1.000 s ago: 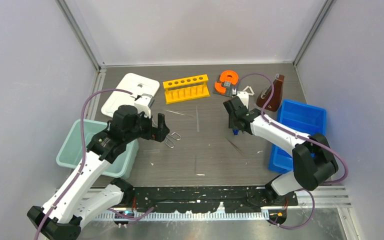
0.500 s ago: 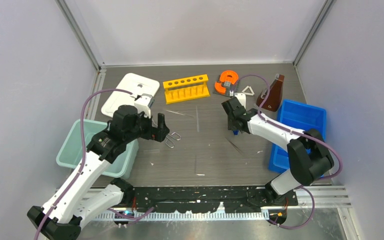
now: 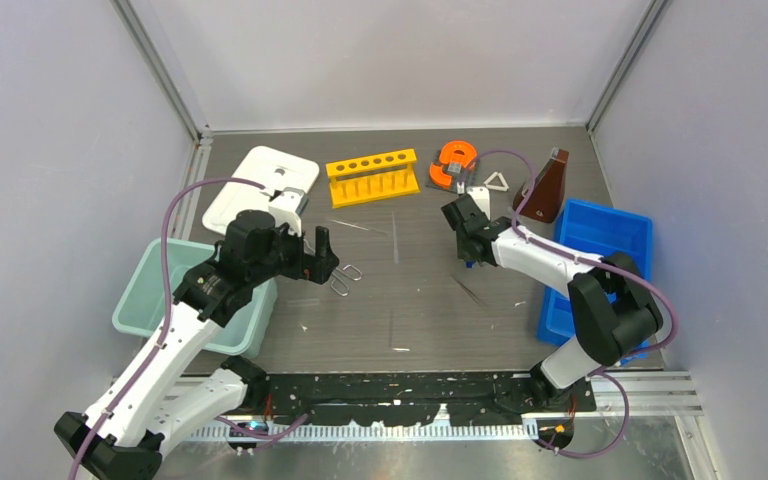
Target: Organize the chemistry lab equipment
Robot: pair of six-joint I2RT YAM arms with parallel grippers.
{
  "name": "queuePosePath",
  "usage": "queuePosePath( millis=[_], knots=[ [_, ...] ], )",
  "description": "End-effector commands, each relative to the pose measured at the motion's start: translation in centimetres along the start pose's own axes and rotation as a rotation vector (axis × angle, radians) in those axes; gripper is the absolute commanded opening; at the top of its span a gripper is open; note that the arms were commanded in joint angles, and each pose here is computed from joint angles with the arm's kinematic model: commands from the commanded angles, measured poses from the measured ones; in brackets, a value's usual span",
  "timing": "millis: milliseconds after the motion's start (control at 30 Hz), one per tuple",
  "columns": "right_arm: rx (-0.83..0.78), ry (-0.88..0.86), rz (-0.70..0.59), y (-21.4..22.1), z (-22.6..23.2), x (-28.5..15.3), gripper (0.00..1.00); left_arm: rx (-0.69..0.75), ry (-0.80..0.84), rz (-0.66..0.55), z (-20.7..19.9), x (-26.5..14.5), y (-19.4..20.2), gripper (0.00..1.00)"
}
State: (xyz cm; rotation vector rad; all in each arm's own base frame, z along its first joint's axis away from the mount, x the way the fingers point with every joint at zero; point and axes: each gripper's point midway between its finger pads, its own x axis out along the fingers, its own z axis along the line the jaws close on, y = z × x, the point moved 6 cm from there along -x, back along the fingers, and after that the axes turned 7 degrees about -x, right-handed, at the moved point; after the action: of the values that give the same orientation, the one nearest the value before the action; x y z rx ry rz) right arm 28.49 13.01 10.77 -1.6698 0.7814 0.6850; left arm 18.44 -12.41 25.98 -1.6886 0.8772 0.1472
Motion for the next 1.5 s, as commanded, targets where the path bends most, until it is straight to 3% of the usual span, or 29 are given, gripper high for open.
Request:
queuePosePath(
  millis=[0, 433, 700, 900, 1133, 1467],
  knots=[
    [0.042, -0.016, -0.057, -1.7, -0.1, -1.0, 0.02, 0.014, -0.005, -0.026, 0.1, -0.1, -0.5, 1.00],
    [0.224, -0.172, -0.242, -7.1, -0.6, -7.9, 0.01, 0.014, -0.005, -0.030, 0.1, -0.2, -0.5, 1.00],
    [0.418, -0.419, -0.455, -13.0, 1.0, -12.7, 0.01, 0.016, -0.007, -0.036, 0.1, -0.3, -0.5, 1.00],
    [0.627, -0.589, -0.596, -17.7, 1.8, -13.7, 0.00, 0.018, -0.011, -0.039, 0.2, -0.4, -0.5, 1.00],
    [0.812, -0.654, -0.598, -21.5, 2.3, -11.9, 0.00, 0.018, -0.010, -0.049, 0.2, -0.6, -0.5, 1.00],
    [0.901, -0.652, -0.550, -24.5, 2.2, -10.6, 0.01, 0.016, 0.001, -0.049, 0.0, -0.7, -0.4, 1.00]
  ],
)
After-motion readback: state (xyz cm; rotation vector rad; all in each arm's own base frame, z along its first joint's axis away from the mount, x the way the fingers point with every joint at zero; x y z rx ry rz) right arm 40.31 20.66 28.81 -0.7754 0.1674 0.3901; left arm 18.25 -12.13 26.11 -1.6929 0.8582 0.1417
